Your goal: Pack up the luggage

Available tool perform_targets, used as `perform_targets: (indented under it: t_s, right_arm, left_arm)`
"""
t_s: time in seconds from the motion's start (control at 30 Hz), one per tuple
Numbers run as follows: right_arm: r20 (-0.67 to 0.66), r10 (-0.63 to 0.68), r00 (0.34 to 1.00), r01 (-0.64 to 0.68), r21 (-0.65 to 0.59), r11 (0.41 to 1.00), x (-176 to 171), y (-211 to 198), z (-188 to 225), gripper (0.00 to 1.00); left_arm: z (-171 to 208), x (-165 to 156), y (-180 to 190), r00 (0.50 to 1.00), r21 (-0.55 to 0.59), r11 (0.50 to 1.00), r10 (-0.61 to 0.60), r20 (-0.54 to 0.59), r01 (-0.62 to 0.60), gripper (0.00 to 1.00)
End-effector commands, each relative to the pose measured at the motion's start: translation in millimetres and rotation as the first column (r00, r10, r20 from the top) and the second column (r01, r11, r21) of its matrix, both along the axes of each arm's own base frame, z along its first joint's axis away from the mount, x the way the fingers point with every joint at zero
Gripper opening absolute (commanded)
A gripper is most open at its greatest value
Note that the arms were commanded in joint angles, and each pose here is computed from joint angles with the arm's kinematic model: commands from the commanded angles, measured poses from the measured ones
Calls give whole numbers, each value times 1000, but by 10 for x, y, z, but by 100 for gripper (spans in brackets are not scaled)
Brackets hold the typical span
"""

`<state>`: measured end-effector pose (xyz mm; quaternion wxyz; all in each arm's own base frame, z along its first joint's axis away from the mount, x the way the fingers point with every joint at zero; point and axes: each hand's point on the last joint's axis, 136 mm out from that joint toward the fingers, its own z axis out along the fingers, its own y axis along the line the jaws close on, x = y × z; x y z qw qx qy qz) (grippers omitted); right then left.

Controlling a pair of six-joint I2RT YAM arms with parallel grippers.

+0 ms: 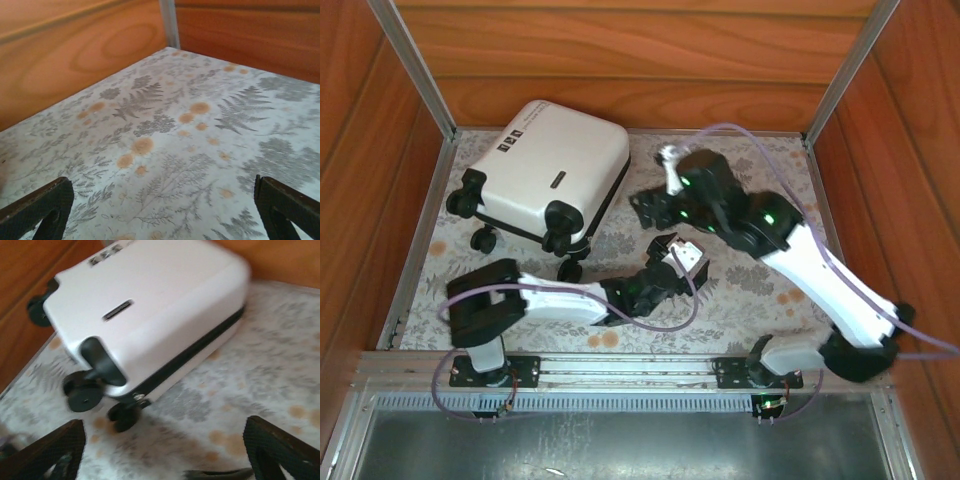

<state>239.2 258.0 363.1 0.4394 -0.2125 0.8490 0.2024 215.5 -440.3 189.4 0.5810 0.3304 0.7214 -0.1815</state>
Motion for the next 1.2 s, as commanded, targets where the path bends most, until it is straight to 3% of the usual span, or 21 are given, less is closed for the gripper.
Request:
perform_targets:
  t_s: [0.0, 0.1, 0.2, 0.3, 0.4, 0.53, 0.63, 0.8, 1.03, 1.17]
  right_arm:
    - [220, -151, 964, 155, -1, 988, 239, -541, 8, 90]
    - [223, -218, 950, 220, 13, 975, 207, -947, -244, 94]
    - [156, -222, 963, 224, 5, 975, 189, -1100, -553, 97]
    - [84, -150, 985, 148, 24, 989, 228, -974, -851, 95]
    - [68, 8, 998, -13, 68, 998, 254, -630, -1094, 93]
    - [62, 219, 974, -226, 170, 959, 263, -117, -1357, 82]
    - [51, 314, 948, -318, 137, 938, 276, 254, -1628, 81]
    - [59, 408, 911, -412, 99, 906, 254, 669, -1904, 81]
    - [24, 439, 898, -439, 80, 895, 266, 872, -2158, 75]
    - [-8, 446, 895, -445, 67, 893, 258, 921, -2285, 74]
  left_arm:
    - [53, -212, 351, 982, 145, 987, -41, -184, 69, 96]
    - [449, -140, 1019, 966, 268, 963, 98, -238, -32, 95]
    - [830, -91, 1829, 938, 327, 930, 252, -236, -168, 96]
    - [1118, -150, 2545, 883, 306, 906, 379, -278, -292, 97]
    - [1239, -275, 2970, 836, 242, 907, 413, -361, -344, 98]
    - [1008, -366, 3167, 782, 286, 900, 430, -451, -329, 99]
    - [657, -347, 3141, 707, 364, 889, 446, -549, -278, 98]
    - [437, -185, 3085, 618, 343, 900, 434, -656, -268, 98]
    - [246, -26, 2866, 581, 333, 918, 395, -712, -216, 98]
    - [162, 119, 2783, 586, 351, 915, 397, -706, -198, 98]
